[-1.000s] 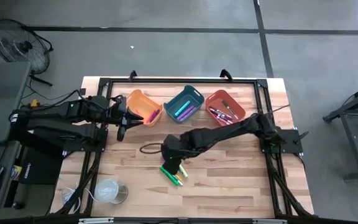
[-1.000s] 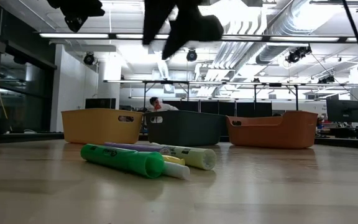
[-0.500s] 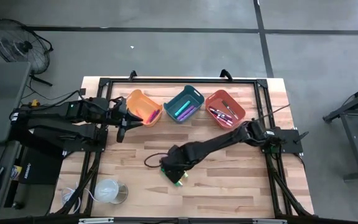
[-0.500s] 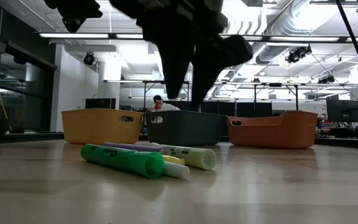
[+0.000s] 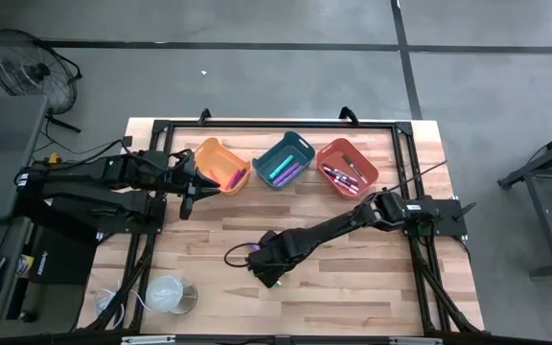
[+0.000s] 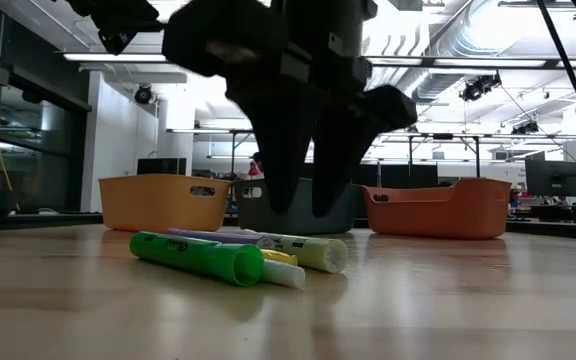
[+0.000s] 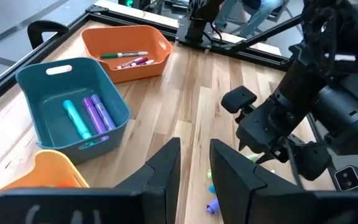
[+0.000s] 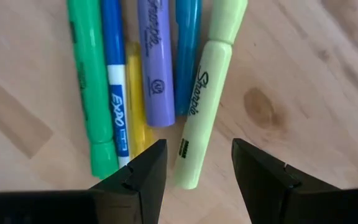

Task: Pick & Place Markers
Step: Put the light green highlighter pen into the blue bin

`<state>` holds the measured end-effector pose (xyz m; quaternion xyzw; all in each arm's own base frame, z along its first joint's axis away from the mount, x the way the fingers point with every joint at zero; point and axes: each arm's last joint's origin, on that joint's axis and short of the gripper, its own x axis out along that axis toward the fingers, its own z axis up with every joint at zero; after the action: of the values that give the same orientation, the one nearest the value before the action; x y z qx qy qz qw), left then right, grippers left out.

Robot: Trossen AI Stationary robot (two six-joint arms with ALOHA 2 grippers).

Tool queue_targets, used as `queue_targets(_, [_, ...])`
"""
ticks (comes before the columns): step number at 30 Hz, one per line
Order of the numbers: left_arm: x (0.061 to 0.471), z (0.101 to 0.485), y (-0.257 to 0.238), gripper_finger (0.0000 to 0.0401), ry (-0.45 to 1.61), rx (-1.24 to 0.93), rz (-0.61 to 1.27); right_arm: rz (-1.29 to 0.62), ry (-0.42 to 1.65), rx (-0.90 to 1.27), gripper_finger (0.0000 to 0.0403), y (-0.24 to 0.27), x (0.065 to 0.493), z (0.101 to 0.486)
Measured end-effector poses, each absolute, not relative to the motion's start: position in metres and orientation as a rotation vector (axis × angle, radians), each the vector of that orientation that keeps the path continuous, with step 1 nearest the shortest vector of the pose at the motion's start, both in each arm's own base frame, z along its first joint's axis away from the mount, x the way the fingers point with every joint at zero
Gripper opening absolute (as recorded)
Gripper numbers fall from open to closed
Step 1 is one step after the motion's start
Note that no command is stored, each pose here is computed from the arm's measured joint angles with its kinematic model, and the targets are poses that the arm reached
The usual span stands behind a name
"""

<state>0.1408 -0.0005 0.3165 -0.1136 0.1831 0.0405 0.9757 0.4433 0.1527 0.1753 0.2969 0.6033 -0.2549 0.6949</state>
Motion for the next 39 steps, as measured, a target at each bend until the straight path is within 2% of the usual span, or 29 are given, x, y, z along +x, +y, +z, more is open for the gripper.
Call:
queue_targets(10, [0.141, 0.316, -0.001, 0.0085, 0.375, -0.237, 0.082, -0.580, 1.360, 0.708, 0.0169, 0.155, 0.439, 0.151])
queue_targets(18, [0.141, 0.316, -0.001, 0.0085, 0.375, -0.237, 0.082, -0.620, 1.393, 0.681, 0.0169, 0.157, 0.425, 0.129])
queue_targets(23, [0.141, 0.316, 0.000, 0.0085, 0.375, -0.237, 0.083, -0.577, 1.415, 0.638, 0.0167, 0.156, 0.424, 0.125])
queue_targets(28, [0.141, 0.316, 0.000, 0.0085, 0.374, -0.236, 0.089, -0.570, 1.424, 0.626, 0.0135, 0.153, 0.424, 0.124])
queue_targets(34, [0.141, 0.316, 0.000, 0.0085, 0.374, -0.243, 0.091, -0.547, 1.447, 0.566, 0.0062, 0.150, 0.423, 0.123])
queue_targets(39, [0.141, 0.316, 0.000, 0.0085, 0.373, -0.250, 0.094, -0.514, 1.472, 0.540, 0.0057, 0.147, 0.423, 0.123])
